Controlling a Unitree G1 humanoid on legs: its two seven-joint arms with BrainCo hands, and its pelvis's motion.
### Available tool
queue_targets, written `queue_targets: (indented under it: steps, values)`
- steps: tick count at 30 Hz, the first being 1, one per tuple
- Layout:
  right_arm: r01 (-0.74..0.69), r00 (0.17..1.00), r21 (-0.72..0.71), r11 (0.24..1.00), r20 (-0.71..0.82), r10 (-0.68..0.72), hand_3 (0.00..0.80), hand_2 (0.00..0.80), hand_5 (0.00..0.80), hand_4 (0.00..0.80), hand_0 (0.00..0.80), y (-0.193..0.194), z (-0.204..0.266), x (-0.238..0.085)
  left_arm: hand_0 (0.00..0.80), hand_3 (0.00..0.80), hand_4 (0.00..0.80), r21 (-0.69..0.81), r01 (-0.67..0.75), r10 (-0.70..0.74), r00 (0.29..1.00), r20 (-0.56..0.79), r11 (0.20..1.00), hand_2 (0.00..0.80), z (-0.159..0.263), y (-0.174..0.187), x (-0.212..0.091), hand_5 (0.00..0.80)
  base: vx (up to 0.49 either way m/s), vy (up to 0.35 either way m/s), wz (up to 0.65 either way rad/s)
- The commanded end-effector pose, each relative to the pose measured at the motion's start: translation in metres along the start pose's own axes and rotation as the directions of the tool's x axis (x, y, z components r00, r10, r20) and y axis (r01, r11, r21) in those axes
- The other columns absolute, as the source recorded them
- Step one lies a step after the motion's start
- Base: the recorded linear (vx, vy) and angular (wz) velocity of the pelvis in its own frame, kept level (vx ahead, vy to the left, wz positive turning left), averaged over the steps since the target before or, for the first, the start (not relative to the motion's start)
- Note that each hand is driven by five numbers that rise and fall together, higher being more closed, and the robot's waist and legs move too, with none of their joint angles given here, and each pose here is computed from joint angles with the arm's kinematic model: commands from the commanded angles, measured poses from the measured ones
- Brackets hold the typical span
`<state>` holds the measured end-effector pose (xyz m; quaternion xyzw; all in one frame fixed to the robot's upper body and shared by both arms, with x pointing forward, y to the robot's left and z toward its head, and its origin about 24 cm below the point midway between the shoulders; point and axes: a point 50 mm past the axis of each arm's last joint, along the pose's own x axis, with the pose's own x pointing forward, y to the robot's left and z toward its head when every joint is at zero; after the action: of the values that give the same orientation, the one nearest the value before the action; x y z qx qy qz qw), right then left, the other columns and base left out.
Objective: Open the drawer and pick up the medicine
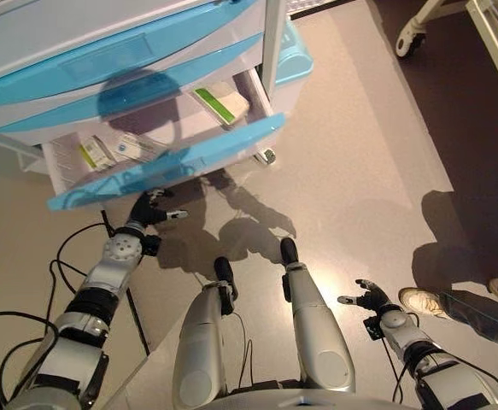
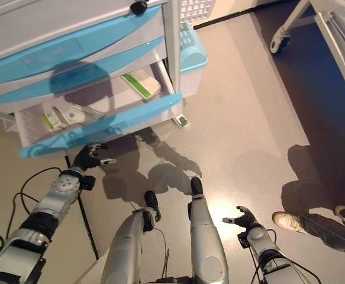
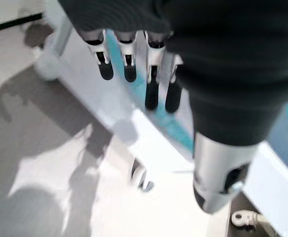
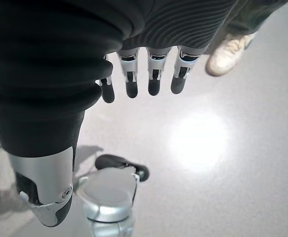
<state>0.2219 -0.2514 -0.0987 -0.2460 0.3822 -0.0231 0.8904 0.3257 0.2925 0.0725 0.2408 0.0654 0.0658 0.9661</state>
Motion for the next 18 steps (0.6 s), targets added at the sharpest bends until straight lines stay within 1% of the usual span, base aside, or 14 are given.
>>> queue_targets:
  steps: [1,5,9,12,13,18]
  values:
    - [-0.040,0.999,-0.032,0.999,-0.035,0.039,0.000,0.000,0.000,0.000,0.000,0.008,-0.017,-0.005,0.000,0.000,0.000,-0.062,-0.223,0.231,0.956,0.180,0.973,0.000,0.046,0.059,0.006,0.000,0.050,0.075,-0.37]
    - [-0.056,0.998,-0.038,0.998,-0.034,0.054,0.000,0.000,0.000,0.000,0.000,0.013,-0.018,-0.006,0.000,0.000,0.000,-0.073,-0.348,0.356,0.917,0.179,0.934,0.000,0.053,0.093,0.004,0.000,0.039,0.044,-0.20]
    - [-0.062,0.998,-0.042,0.997,-0.037,0.060,0.000,0.000,0.000,0.000,0.000,0.018,-0.019,-0.006,0.000,0.000,0.000,-0.109,-0.465,0.478,0.857,0.192,0.879,0.000,0.062,0.118,0.000,0.000,0.028,0.023,-0.09]
    - [-0.062,0.998,-0.039,0.997,-0.034,0.060,0.000,0.000,0.000,0.000,0.000,0.019,-0.019,-0.006,0.000,0.000,0.000,-0.118,-0.496,0.510,0.838,0.195,0.860,0.000,0.062,0.123,-0.003,0.000,0.027,-0.008,-0.08]
    - [-0.057,0.998,-0.037,0.998,-0.031,0.056,0.000,0.000,0.000,0.000,0.000,0.020,-0.018,-0.006,0.000,0.000,0.000,-0.131,-0.534,0.550,0.807,0.216,0.835,0.000,0.069,0.128,-0.004,0.000,0.000,0.000,0.00]
    - [-0.055,0.998,-0.040,0.998,-0.024,0.054,0.000,0.000,0.000,0.000,0.000,0.022,-0.018,-0.007,0.000,0.000,0.000,-0.136,-0.560,0.576,0.788,0.215,0.817,0.000,0.068,0.128,-0.005,0.000,0.004,-0.006,-0.01]
